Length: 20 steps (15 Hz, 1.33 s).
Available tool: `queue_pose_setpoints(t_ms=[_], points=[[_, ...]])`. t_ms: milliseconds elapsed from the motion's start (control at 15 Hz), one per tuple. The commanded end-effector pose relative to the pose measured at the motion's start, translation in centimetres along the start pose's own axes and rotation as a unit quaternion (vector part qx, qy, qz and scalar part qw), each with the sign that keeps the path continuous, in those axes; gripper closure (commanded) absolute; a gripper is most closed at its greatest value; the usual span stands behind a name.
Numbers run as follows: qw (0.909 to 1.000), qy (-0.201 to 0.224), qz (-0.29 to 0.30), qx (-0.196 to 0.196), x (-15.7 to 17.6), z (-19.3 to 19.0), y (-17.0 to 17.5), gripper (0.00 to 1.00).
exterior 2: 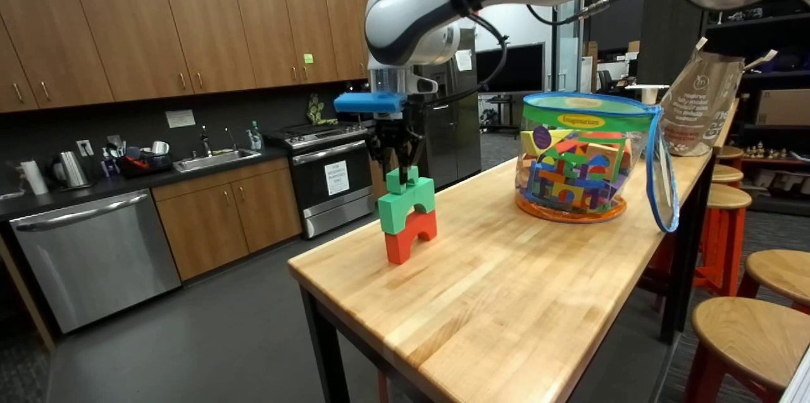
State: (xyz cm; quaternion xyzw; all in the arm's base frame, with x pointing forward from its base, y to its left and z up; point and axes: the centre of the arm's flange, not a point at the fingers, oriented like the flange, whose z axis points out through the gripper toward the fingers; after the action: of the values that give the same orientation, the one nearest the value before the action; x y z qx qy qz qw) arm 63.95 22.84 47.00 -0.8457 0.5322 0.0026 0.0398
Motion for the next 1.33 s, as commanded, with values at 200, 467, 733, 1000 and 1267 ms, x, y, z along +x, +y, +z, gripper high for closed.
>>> queue_pose_setpoints(t_ms=[200, 467, 733, 1000, 1267], points=[[0.9997, -0.006, 0.021, -0.004, -0.1, 0.0, -0.7, 0.85], [0.9996, -0.005, 0.028, -0.005, -0.1, 0.1, -0.5, 0.85], [0.9996, -0.003, 0.028, -0.003, -0.1, -0.2, -0.4, 0.32], [0.9997, 0.012, 0.023, -0.003, -0.3, -0.7, -0.1, 0.09], [0.9998, 0.015, 0.015, 0.003, -0.7, -1.4, 0.4, 0.0]])
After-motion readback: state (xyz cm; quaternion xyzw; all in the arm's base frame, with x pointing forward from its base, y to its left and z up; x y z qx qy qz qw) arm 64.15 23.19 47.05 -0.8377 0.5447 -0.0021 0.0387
